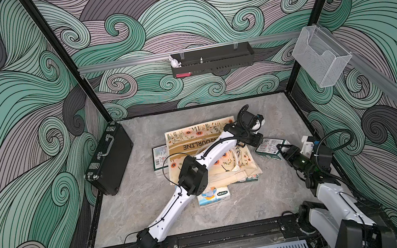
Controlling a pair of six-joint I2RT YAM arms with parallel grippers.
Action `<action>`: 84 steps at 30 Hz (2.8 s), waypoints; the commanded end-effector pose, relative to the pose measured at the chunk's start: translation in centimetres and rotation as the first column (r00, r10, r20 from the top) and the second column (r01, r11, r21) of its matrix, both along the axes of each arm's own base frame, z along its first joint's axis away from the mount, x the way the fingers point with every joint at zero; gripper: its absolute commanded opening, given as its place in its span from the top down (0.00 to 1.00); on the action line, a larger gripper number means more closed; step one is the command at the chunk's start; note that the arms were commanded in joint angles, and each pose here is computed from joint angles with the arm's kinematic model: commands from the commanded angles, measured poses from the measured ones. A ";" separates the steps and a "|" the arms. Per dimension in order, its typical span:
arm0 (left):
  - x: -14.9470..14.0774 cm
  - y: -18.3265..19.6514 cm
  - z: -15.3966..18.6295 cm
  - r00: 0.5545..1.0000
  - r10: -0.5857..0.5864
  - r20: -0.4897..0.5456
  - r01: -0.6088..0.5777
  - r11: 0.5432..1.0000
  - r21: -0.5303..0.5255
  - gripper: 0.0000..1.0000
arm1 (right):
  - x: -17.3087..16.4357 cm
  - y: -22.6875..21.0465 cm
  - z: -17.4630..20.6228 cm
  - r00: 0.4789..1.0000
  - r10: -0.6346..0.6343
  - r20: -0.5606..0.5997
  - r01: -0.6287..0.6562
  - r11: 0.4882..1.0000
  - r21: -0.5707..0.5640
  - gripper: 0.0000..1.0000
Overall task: Put tissues into the canvas bag
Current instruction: Pick up the pack of facial tissues from the center of the board, then adjust the canvas bag at the center of the board, then place the pack of facial tissues in the canvas bag.
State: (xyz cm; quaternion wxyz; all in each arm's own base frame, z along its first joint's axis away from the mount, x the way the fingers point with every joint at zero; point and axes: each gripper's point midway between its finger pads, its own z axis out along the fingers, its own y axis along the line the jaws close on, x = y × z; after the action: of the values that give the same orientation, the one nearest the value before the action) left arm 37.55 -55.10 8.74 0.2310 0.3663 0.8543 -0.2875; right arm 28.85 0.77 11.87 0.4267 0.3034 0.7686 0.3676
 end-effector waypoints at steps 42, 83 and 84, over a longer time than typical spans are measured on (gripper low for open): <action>-12.8 26.0 11.4 0.625 -0.594 0.508 -0.017 0.640 0.768 0.29 | -3.5 2.7 8.3 0.959 0.116 0.257 -0.078 0.985 -0.153 0.59; -4.6 24.3 20.7 0.823 -0.149 0.547 -0.298 0.707 0.642 1.00 | -14.7 12.5 26.7 0.547 0.593 0.591 -0.402 0.805 -0.437 0.56; -4.6 24.1 21.0 0.819 -0.151 0.554 -0.299 0.711 0.636 1.00 | -14.9 12.7 26.1 0.540 0.610 0.580 -0.413 0.793 -0.448 0.56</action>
State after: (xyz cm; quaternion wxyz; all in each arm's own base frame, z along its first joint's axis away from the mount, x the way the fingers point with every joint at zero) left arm 33.48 -31.83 27.99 0.3271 0.4699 0.7980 0.1882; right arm 15.45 12.49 38.83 0.5975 -0.1112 0.6475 0.4597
